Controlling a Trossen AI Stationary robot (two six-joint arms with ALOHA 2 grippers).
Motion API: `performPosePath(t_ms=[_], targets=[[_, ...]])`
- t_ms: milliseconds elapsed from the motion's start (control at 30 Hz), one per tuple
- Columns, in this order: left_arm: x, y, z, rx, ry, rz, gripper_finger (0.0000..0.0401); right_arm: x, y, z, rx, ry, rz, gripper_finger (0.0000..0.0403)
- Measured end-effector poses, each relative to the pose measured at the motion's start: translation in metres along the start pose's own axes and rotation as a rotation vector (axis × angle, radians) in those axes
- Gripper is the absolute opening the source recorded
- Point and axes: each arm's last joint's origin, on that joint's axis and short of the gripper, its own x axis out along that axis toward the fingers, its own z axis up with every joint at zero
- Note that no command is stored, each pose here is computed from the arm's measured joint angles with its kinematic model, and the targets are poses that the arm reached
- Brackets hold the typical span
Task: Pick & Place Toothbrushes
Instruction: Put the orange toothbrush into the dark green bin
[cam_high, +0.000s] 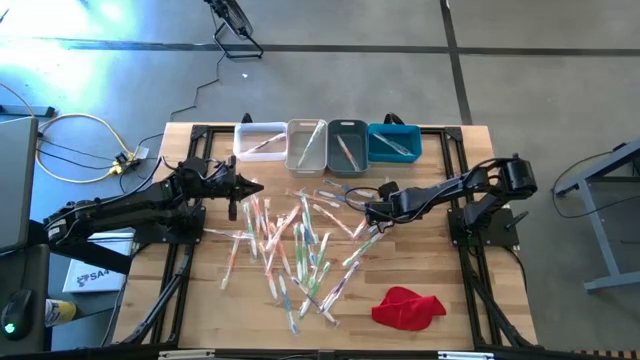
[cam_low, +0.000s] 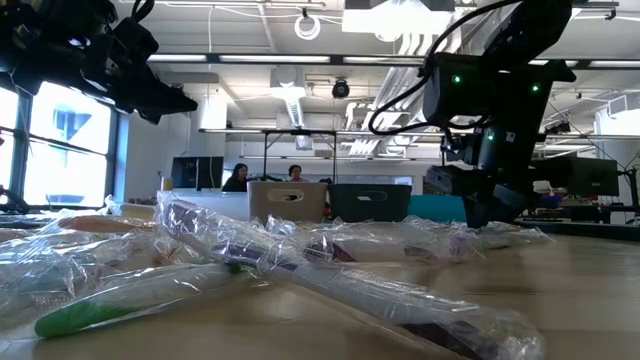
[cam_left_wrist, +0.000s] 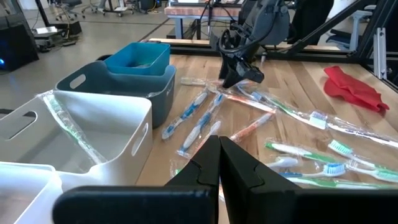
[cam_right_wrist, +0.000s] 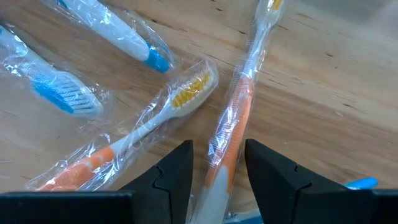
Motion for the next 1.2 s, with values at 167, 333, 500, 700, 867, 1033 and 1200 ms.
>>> performPosePath(t_ms=[167,333,500,700,867,1033,1200], targets=[[0.0,0.0,0.0,0.0,0.0,0.0,0.0,0.0001,0.0,0.0,0.0,0.0,0.001,0.014],[0.0,0.0,0.0,0.0,0.0,0.0,0.0,0.0001,0.0002,0.0,0.001,-0.001,0.002,0.0125],[0.0,0.0,0.0,0.0,0.0,0.0,0.0,0.0001,0.0005,0.0001,0.003,-0.002,0.005,0.0083],[0.0,0.0,0.0,0.0,0.0,0.0,0.0,0.0001,0.0005,0.0001,0.002,-0.001,0.005,0.0039],[0.0,0.0,-0.0001,0.0,0.0,0.0,0.0,0.0002,0.0,0.0003,0.052,-0.009,-0.002,0.0038],[0.0,0.0,0.0,0.0,0.0,0.0,0.0,0.0002,-0.0006,0.0002,0.064,-0.007,-0.008,0.0039],[0.0,0.0,0.0,0.0,0.0,0.0,0.0,-0.0017,-0.004,0.0011,0.061,-0.039,-0.034,0.0038]])
